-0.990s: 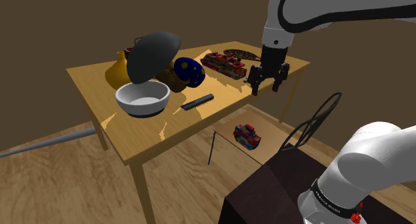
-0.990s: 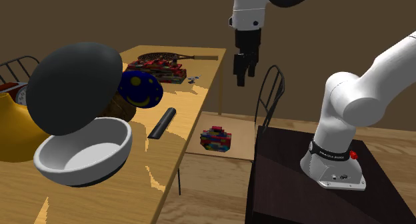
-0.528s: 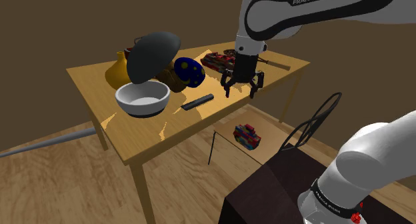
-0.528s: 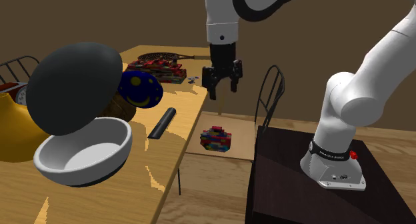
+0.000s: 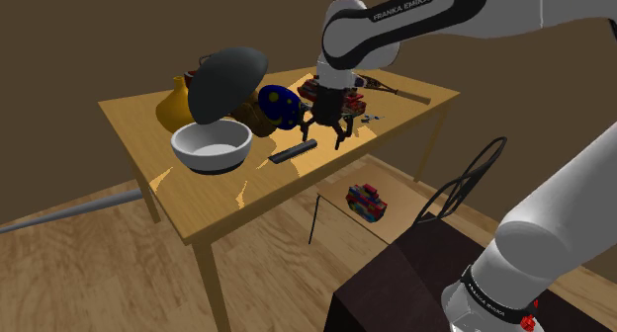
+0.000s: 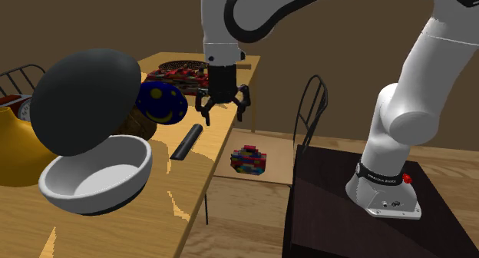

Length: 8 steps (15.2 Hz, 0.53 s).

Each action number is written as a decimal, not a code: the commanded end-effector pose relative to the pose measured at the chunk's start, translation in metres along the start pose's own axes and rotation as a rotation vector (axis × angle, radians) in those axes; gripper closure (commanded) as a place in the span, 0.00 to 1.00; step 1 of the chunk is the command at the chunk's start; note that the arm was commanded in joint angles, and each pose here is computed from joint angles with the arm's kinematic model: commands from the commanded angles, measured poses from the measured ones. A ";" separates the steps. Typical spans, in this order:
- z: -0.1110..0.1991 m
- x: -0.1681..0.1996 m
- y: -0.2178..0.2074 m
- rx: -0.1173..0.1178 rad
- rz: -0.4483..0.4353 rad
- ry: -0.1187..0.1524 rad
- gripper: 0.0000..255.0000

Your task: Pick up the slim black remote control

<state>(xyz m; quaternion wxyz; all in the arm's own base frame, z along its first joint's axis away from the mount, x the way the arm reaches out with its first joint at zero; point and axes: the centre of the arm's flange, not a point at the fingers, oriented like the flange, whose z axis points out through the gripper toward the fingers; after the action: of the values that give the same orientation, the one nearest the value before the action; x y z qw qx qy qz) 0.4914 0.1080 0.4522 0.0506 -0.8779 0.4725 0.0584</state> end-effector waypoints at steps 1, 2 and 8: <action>0.010 0.011 -0.023 0.019 0.098 -0.011 0.00; 0.014 0.018 -0.033 0.027 0.144 -0.016 0.00; 0.039 0.068 -0.082 0.078 0.420 -0.047 0.00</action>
<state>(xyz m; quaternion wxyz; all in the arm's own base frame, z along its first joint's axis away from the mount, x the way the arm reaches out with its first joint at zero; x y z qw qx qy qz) 0.5834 0.1058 0.4139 0.0793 -0.7740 0.6245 0.0680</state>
